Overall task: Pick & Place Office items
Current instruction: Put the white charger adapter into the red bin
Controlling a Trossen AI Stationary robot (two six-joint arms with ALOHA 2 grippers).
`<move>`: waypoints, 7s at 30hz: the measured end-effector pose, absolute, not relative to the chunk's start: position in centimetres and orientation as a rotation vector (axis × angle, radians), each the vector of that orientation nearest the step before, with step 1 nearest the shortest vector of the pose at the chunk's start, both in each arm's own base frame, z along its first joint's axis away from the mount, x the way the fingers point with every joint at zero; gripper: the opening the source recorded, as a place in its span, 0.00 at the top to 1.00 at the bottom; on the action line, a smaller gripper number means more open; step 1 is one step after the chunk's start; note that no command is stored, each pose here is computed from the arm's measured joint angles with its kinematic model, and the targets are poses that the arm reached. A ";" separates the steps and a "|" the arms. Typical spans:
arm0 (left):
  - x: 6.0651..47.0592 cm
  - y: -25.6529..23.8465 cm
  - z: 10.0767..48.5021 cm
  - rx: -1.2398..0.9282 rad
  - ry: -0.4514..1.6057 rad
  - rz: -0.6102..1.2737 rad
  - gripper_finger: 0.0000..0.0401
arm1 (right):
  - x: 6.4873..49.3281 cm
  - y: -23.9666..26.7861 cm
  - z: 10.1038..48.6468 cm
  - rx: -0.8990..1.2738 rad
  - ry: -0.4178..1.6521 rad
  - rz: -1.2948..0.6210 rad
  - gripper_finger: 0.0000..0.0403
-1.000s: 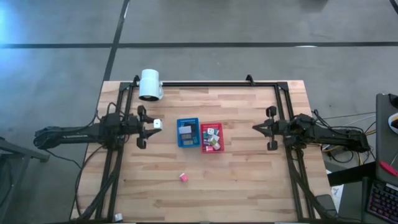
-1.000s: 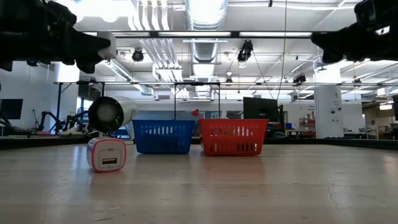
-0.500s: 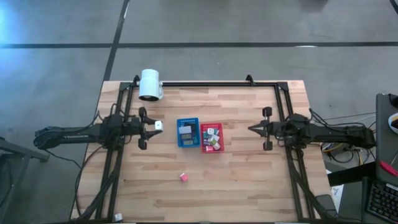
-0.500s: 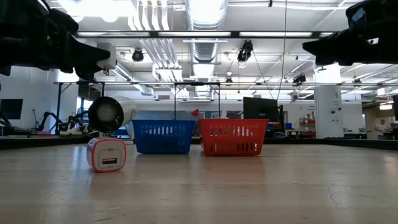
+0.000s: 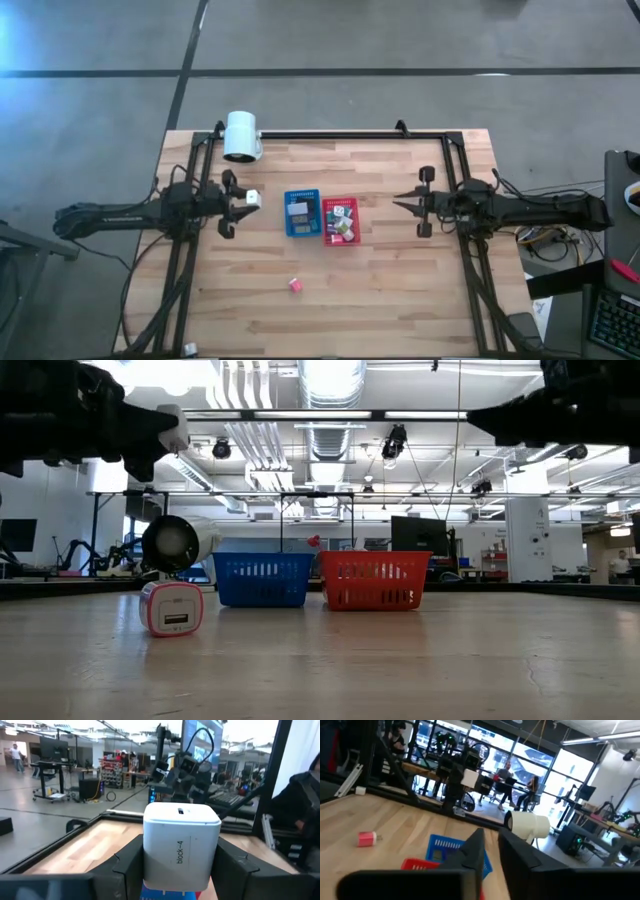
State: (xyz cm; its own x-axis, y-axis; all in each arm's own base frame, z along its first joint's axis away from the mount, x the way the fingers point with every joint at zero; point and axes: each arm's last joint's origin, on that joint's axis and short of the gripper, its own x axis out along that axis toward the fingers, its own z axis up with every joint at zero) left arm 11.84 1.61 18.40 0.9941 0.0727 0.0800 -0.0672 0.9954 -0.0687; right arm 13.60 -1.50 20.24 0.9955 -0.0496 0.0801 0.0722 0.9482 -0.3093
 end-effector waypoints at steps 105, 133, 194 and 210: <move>29.9 3.2 29.4 -0.144 0.195 -0.339 0.13 | 28.5 2.8 30.4 -1.118 0.125 -0.213 0.52; 13.3 1.5 22.9 0.033 0.038 -0.023 0.97 | 14.4 1.1 29.2 -0.214 -0.075 0.093 0.52; 12.1 1.5 20.2 0.150 0.079 0.009 0.97 | 9.6 -0.2 20.4 0.075 -0.097 -0.096 0.52; 12.1 1.5 20.2 0.165 0.079 0.009 0.97 | 20.6 -0.9 27.8 -0.016 0.485 -0.160 0.52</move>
State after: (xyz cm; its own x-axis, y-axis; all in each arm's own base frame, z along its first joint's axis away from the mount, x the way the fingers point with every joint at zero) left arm 12.12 1.46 20.23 0.9969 0.0152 -0.0776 -0.0022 0.9864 0.1641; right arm 20.59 -0.92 27.82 0.8723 -0.1570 -0.4631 0.1494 0.9873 -0.0532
